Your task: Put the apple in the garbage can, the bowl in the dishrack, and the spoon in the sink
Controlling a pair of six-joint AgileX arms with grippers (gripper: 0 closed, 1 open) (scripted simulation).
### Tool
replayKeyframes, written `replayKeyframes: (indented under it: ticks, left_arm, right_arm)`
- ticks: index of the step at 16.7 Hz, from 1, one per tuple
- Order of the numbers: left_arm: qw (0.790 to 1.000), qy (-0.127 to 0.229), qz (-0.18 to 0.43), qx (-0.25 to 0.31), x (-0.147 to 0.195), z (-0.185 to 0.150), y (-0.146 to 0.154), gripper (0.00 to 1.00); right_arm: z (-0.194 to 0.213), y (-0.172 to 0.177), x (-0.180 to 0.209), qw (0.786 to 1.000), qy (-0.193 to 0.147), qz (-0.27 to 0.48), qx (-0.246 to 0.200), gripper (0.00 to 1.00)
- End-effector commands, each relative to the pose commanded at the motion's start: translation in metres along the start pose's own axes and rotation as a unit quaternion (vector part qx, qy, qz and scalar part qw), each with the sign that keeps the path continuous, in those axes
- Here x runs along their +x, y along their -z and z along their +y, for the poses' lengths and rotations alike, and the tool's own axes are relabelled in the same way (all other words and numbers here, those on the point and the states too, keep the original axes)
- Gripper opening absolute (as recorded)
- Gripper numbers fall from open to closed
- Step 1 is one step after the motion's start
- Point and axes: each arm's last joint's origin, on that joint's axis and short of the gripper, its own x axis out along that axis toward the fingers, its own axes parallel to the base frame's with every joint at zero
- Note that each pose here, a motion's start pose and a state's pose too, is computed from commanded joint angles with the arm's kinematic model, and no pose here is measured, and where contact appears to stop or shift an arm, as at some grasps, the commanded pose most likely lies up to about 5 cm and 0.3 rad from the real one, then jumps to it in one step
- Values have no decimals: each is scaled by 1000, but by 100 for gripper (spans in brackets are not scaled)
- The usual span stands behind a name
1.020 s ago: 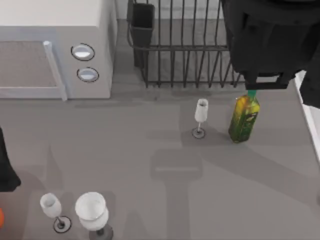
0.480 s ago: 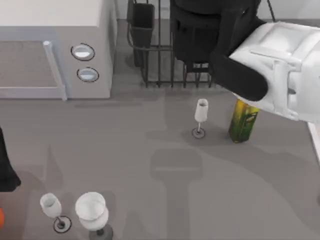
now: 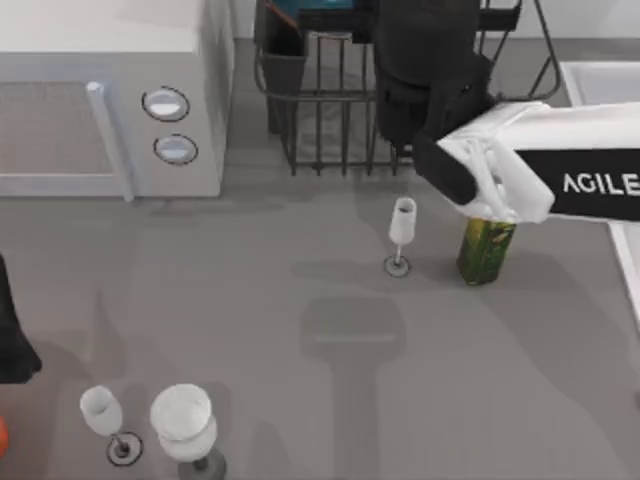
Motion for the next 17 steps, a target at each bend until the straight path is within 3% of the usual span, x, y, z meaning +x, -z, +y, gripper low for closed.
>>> replayKeyframes:
  ticks: [5,17]
  left_arm:
    - [1000,0,0,0,0,0,0,100]
    - [1000,0,0,0,0,0,0,100]
  right_arm:
    - [-2,3,2,1000,0,0,0,0]
    - [-2,3,2,1000,0,0,0,90]
